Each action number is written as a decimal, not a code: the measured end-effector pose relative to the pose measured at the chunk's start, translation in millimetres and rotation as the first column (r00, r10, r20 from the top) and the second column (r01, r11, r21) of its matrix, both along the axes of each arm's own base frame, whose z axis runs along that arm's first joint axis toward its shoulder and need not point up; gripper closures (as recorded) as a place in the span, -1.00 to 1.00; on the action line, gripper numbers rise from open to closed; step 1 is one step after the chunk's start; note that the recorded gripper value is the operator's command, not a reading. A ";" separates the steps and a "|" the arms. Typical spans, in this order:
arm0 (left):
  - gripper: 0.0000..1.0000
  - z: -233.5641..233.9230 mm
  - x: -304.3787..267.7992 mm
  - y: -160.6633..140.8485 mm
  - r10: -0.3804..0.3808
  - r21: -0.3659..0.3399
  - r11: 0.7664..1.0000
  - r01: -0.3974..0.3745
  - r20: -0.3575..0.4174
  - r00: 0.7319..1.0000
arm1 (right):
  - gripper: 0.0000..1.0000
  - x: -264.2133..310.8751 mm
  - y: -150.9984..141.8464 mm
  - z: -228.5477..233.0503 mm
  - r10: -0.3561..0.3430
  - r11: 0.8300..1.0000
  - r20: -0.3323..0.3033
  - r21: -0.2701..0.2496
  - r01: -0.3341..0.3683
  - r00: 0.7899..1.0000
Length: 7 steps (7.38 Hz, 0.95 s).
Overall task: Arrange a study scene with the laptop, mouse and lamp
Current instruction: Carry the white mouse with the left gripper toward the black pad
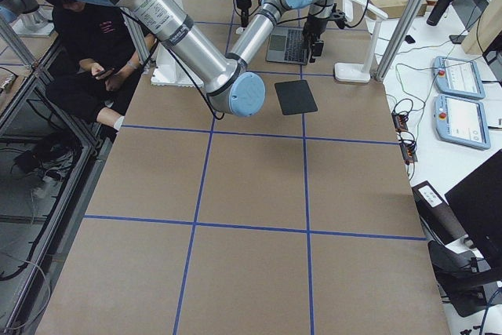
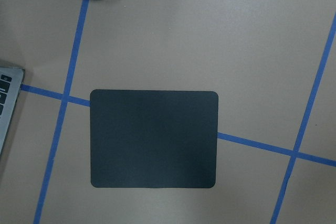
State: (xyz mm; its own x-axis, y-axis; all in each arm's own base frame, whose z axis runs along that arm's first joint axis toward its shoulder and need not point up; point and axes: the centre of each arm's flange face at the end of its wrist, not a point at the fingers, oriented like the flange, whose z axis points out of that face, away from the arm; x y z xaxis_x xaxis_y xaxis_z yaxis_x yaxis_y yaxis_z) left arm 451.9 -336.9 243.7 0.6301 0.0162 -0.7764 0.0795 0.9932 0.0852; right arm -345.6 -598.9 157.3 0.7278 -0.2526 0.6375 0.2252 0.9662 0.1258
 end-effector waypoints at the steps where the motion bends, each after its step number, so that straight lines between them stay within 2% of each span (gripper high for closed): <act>1: -0.15 -11.2 6.2 -18.2 -0.010 0.001 1.000 0.010 -0.006 1.000 | -1.00 1.4 0.2 1.8 0.000 1.000 -0.001 0.001 0.000 1.000; 7: -0.16 -115.7 113.8 -111.8 -0.045 0.007 0.999 0.045 -0.039 0.998 | -1.00 44.1 -19.5 24.4 0.027 1.000 -0.014 0.010 -0.027 1.000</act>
